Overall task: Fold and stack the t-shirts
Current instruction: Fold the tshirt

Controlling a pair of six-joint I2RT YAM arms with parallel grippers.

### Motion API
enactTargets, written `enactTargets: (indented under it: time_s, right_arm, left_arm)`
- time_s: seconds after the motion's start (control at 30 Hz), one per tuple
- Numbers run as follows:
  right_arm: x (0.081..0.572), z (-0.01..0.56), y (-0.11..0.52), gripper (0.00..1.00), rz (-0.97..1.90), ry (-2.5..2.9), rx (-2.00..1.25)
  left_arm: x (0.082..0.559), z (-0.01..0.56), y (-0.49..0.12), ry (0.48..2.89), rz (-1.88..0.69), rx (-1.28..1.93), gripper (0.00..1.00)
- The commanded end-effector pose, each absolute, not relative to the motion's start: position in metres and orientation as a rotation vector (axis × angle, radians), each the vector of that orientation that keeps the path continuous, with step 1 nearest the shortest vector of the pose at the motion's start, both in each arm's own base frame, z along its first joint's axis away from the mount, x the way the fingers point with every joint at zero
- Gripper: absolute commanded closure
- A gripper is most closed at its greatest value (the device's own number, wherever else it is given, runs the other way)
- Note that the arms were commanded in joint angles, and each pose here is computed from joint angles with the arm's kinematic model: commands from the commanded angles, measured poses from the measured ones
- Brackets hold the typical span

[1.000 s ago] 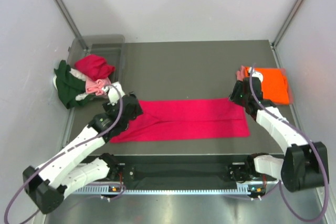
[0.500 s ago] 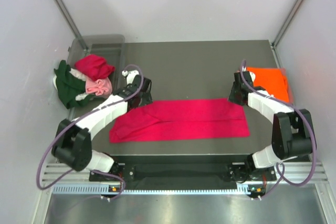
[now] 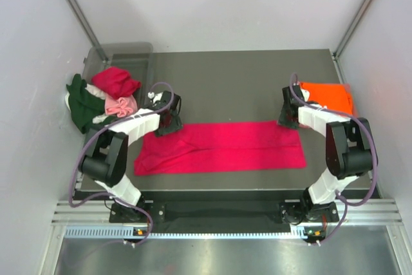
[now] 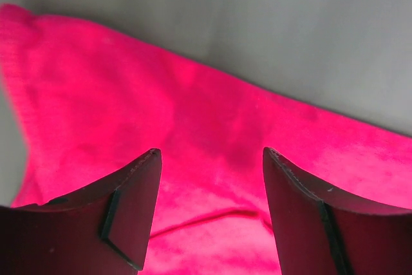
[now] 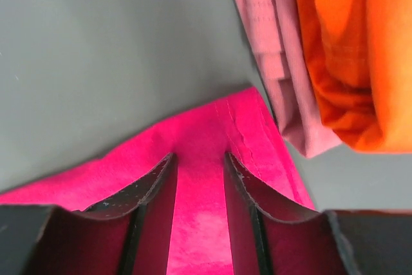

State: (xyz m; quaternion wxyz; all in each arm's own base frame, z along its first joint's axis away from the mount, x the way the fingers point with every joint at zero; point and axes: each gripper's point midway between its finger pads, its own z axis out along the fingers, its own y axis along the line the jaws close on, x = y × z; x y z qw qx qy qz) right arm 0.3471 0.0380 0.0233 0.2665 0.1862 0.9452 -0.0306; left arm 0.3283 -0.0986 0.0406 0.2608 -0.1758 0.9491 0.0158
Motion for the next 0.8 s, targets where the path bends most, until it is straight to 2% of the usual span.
enactTargets:
  time_s: [0.0, 0.33, 0.47, 0.6, 0.77]
  right_arm:
    - [0.368, 0.024, 0.036, 0.65, -0.089, 2.516, 0.546]
    - [0.406, 0.015, 0.022, 0.65, -0.082, 2.519, 0.637]
    - [0.419, 0.017, 0.019, 0.65, -0.066, 2.528, 0.644]
    - [0.411, 0.017, 0.023, 0.55, -0.04, 2.543, 0.62]
    - [0.394, 0.018, 0.02, 0.53, -0.057, 2.544, 0.616]
  left_arm:
    - [0.334, 0.022, -0.108, 2.599, 0.005, -0.48, 0.32]
    - [0.38, -0.011, -0.119, 2.652, 0.03, -0.489, 0.34]
    - [0.402, -0.007, -0.124, 2.667, 0.018, -0.486, 0.36]
    - [0.388, -0.012, -0.118, 2.694, 0.042, -0.472, 0.35]
    - [0.372, -0.003, -0.11, 2.665, 0.041, -0.48, 0.35]
